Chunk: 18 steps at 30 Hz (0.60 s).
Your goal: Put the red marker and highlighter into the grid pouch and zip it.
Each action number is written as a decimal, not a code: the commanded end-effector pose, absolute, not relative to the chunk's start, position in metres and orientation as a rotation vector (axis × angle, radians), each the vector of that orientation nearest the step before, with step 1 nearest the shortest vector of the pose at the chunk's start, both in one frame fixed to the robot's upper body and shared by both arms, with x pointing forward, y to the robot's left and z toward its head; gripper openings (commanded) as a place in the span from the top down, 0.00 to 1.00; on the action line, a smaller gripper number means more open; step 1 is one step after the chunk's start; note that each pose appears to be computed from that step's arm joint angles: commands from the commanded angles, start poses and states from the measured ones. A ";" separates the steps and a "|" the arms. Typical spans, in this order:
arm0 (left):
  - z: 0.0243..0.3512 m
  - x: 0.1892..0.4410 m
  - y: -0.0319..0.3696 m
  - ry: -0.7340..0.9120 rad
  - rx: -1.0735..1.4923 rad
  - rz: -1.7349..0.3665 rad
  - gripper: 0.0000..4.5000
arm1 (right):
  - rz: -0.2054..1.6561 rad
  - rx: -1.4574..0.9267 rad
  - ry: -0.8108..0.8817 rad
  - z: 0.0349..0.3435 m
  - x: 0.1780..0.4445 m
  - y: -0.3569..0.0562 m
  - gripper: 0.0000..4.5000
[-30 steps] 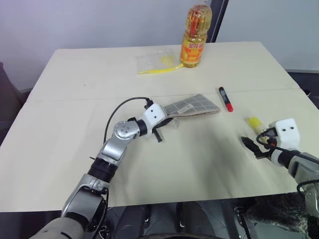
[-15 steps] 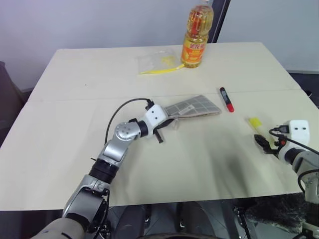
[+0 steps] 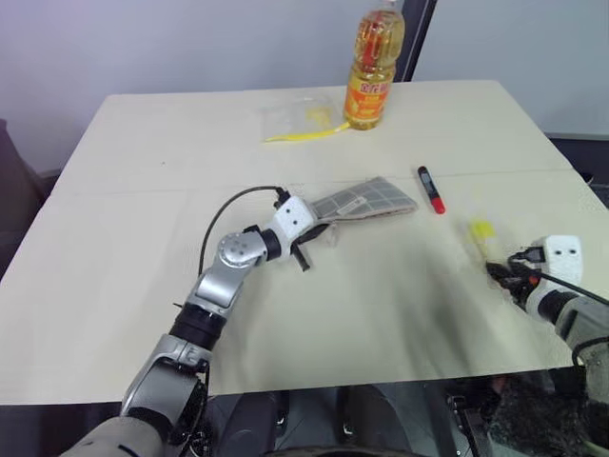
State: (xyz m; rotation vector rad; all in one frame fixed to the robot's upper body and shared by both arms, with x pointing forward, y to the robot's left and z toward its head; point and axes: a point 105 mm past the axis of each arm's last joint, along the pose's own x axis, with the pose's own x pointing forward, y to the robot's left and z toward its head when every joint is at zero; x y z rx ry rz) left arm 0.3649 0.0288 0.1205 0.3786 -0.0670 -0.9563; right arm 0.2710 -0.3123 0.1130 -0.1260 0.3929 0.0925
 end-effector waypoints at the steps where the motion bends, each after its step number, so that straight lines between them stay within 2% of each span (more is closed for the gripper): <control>1: 0.137 0.369 0.027 -0.120 0.350 -0.942 1.00 | 0.306 -0.181 0.240 0.156 0.268 -0.265 0.80; 18: 0.142 0.364 0.017 -0.140 0.312 -0.964 1.00 | 0.404 -0.148 0.235 0.148 0.281 -0.226 0.80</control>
